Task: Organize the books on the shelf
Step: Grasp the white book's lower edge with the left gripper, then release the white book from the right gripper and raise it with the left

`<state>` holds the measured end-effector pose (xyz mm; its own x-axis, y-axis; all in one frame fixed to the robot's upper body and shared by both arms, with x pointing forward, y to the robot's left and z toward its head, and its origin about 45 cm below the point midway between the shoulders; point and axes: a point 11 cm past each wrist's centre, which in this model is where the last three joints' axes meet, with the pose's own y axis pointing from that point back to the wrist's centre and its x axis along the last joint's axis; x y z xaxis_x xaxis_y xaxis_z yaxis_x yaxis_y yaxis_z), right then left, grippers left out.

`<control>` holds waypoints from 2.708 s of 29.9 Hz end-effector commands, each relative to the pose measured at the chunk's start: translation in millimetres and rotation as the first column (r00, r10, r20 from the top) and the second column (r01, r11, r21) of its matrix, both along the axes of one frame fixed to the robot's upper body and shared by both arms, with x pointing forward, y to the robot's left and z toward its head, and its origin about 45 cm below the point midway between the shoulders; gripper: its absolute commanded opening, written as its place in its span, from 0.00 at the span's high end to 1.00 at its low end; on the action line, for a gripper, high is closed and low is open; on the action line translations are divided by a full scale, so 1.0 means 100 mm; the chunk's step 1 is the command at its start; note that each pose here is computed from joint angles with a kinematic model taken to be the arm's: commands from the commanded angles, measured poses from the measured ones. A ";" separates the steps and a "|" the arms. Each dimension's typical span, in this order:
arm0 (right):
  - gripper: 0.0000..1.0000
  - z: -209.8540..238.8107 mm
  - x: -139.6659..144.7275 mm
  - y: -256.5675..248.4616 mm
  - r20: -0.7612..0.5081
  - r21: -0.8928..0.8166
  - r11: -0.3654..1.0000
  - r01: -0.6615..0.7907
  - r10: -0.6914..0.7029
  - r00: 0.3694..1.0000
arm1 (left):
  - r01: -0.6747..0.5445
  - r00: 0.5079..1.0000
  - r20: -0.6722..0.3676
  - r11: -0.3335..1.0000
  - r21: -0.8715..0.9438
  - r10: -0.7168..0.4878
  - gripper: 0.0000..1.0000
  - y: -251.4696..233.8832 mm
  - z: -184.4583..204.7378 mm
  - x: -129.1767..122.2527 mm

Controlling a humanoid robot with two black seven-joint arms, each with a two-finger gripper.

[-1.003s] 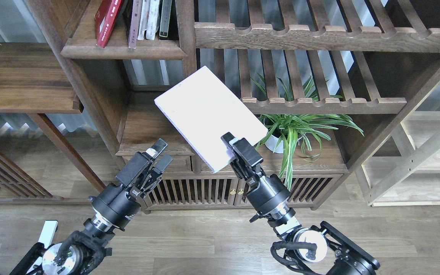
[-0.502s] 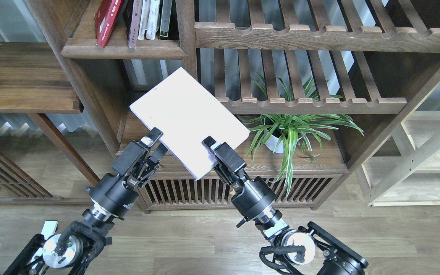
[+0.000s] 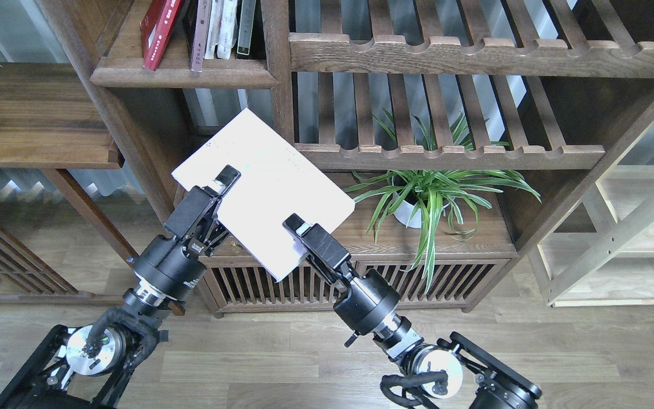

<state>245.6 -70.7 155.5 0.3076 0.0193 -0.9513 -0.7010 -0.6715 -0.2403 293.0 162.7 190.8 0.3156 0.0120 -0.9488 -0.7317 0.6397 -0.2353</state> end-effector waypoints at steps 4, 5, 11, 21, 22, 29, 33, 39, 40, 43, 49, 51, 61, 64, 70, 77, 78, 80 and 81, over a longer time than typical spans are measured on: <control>0.94 -0.01 -0.03 0.03 0.003 -0.008 1.000 -0.016 0.016 1.000 | 0.007 1.000 0.008 1.000 -0.001 -0.007 0.15 -0.02 0.03 0.00; 0.94 -0.01 -0.03 0.03 0.003 -0.008 1.000 -0.016 0.016 1.000 | 0.007 1.000 0.009 1.000 -0.001 -0.007 0.16 -0.02 0.03 0.00; 0.94 -0.01 -0.03 0.03 0.003 -0.008 1.000 -0.016 0.016 1.000 | 0.017 1.000 0.022 1.000 0.001 -0.017 0.28 -0.04 0.07 0.00; 0.93 -0.01 -0.03 0.03 0.004 -0.008 1.000 -0.014 0.014 1.000 | 0.110 0.993 0.026 0.993 0.047 -0.112 0.38 -0.11 0.06 -0.07; 0.93 -0.01 -0.03 0.03 0.002 -0.008 1.000 -0.014 0.014 1.000 | 0.110 0.993 0.028 0.993 0.050 -0.112 0.43 -0.10 0.06 -0.07; 0.93 -0.01 -0.03 0.03 0.002 -0.008 1.000 -0.012 0.012 1.000 | 0.097 0.995 0.016 0.995 0.015 -0.097 0.76 -0.06 0.07 -0.05; 0.93 -0.02 -0.04 0.03 0.001 -0.008 1.000 -0.012 0.012 1.000 | 0.090 0.996 0.017 0.995 0.035 -0.090 0.79 0.02 0.06 -0.05; 0.93 -0.02 -0.04 0.03 0.001 -0.008 1.000 -0.012 0.012 1.000 | 0.090 0.996 0.000 0.995 0.040 -0.090 0.90 0.08 0.02 -0.07; 0.93 -0.02 -0.04 0.03 0.001 -0.008 1.000 -0.012 0.012 1.000 | 0.091 0.996 -0.003 0.995 0.044 -0.091 0.90 0.09 0.01 -0.07; 0.93 -0.02 -0.03 0.02 0.001 -0.007 1.000 -0.011 0.011 1.000 | 0.090 0.996 -0.010 0.995 0.045 -0.090 0.91 0.12 -0.01 -0.08; 0.86 -0.02 -0.03 0.01 0.000 -0.007 1.000 -0.007 0.007 1.000 | 0.107 0.994 -0.023 0.993 0.042 -0.106 0.92 0.07 -0.04 -0.13; 0.71 -0.03 -0.04 0.01 -0.002 -0.009 1.000 -0.007 0.007 1.000 | 0.108 0.994 -0.025 0.993 0.041 -0.107 0.93 0.07 -0.05 -0.14; 0.17 -0.04 -0.04 -0.01 -0.004 -0.011 1.000 -0.001 0.001 1.000 | 0.094 0.995 -0.034 0.994 0.053 -0.092 0.98 0.14 -0.08 -0.15; 0.02 -0.03 -0.03 -0.02 0.000 -0.013 1.000 0.004 -0.004 1.000 | 0.086 0.996 -0.038 0.995 0.058 -0.084 0.98 0.18 -0.09 -0.16; 0.00 0.00 0.07 -0.13 0.008 -0.006 0.998 0.056 -0.056 0.998 | 0.069 0.997 -0.044 0.993 0.093 -0.065 0.98 0.34 -0.12 -0.18; 0.00 -0.02 0.13 -0.20 0.002 -0.009 0.996 0.087 -0.087 0.996 | 0.027 1.000 -0.008 0.991 0.131 -0.027 0.99 0.58 0.01 -0.20; 0.00 -0.04 0.13 -0.21 -0.002 -0.010 0.996 0.091 -0.091 0.996 | 0.021 1.000 0.004 0.990 0.138 -0.022 0.99 0.62 0.05 -0.21; 0.00 -0.08 0.14 -0.24 -0.010 -0.020 0.995 0.097 -0.097 0.995 | 0.009 1.000 0.025 0.987 0.159 -0.013 0.99 0.69 0.11 -0.22; 0.00 -0.10 0.15 -0.26 -0.014 -0.025 0.994 0.106 -0.107 0.994 | 0.000 0.999 0.042 0.984 0.176 -0.007 0.99 0.75 0.16 -0.21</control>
<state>258.8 -92.4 150.9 0.3039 -0.0204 -0.9525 -0.7605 -0.6074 -0.2296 271.9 226.2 196.7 0.3260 0.1408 -0.9348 -0.7167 0.6817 -0.1473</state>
